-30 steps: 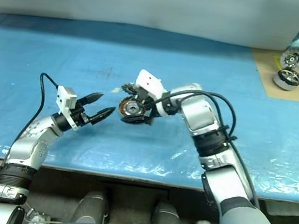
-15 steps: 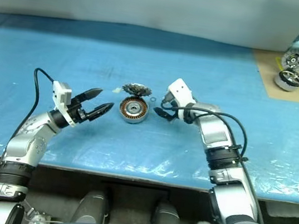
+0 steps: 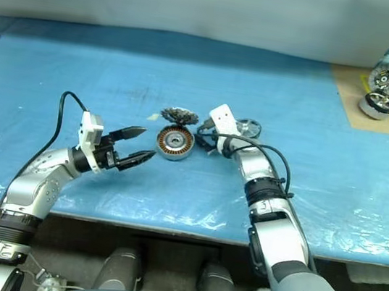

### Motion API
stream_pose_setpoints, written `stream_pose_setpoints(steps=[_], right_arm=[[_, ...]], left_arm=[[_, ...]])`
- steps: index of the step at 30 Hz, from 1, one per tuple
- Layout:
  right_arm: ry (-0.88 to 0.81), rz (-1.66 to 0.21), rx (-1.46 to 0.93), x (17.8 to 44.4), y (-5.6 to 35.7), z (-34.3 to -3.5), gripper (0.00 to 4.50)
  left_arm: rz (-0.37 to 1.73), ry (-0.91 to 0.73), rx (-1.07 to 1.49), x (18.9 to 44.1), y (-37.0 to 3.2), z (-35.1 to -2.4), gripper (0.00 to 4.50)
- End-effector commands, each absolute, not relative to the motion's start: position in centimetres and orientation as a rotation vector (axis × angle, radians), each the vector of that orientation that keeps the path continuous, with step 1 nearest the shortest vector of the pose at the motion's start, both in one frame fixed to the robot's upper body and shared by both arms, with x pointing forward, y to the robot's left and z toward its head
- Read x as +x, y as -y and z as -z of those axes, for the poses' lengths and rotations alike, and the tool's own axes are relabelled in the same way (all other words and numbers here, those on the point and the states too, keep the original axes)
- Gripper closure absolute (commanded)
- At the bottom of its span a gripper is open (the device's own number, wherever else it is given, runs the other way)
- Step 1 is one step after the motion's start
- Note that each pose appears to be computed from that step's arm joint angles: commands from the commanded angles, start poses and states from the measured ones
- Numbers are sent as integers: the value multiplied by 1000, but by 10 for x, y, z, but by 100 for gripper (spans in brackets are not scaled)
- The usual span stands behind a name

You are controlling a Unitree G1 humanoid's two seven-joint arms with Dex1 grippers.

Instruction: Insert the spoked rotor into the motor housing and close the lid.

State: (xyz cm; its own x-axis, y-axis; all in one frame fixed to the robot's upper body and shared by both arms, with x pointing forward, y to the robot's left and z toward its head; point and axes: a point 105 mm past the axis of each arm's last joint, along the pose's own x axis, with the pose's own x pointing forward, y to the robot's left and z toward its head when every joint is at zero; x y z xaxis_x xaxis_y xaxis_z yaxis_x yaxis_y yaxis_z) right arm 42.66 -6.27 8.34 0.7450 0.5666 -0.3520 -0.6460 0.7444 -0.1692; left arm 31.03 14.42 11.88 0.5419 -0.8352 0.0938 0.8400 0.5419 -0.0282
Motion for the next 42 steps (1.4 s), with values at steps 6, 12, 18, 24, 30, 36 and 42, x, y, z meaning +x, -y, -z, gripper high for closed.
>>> stream_pose_setpoints(steps=[6, 12, 18, 24, 30, 36, 42], right_arm=[[-296, -651, -271, 430, 54, -76, 4], [-303, -635, -275, 431, 57, -71, 165], [-310, -652, -283, 429, 56, -69, 341], [-289, -705, -303, 424, 57, -74, 341], [-197, -829, -262, 395, 73, -106, 341], [-169, -1019, -190, 349, 79, -133, 341], [-137, -1158, -165, 333, 52, -152, 341]], left_arm=[[997, 103, -35, 311, -145, -128, 0], [987, 103, -31, 313, -145, -126, 0], [979, 108, -33, 314, -146, -125, 0], [979, 111, -34, 314, -146, -127, 0], [1005, 101, -39, 309, -142, -129, 0], [1012, 102, -21, 306, -142, -126, 0], [1016, 89, -28, 308, -142, -120, 0]])
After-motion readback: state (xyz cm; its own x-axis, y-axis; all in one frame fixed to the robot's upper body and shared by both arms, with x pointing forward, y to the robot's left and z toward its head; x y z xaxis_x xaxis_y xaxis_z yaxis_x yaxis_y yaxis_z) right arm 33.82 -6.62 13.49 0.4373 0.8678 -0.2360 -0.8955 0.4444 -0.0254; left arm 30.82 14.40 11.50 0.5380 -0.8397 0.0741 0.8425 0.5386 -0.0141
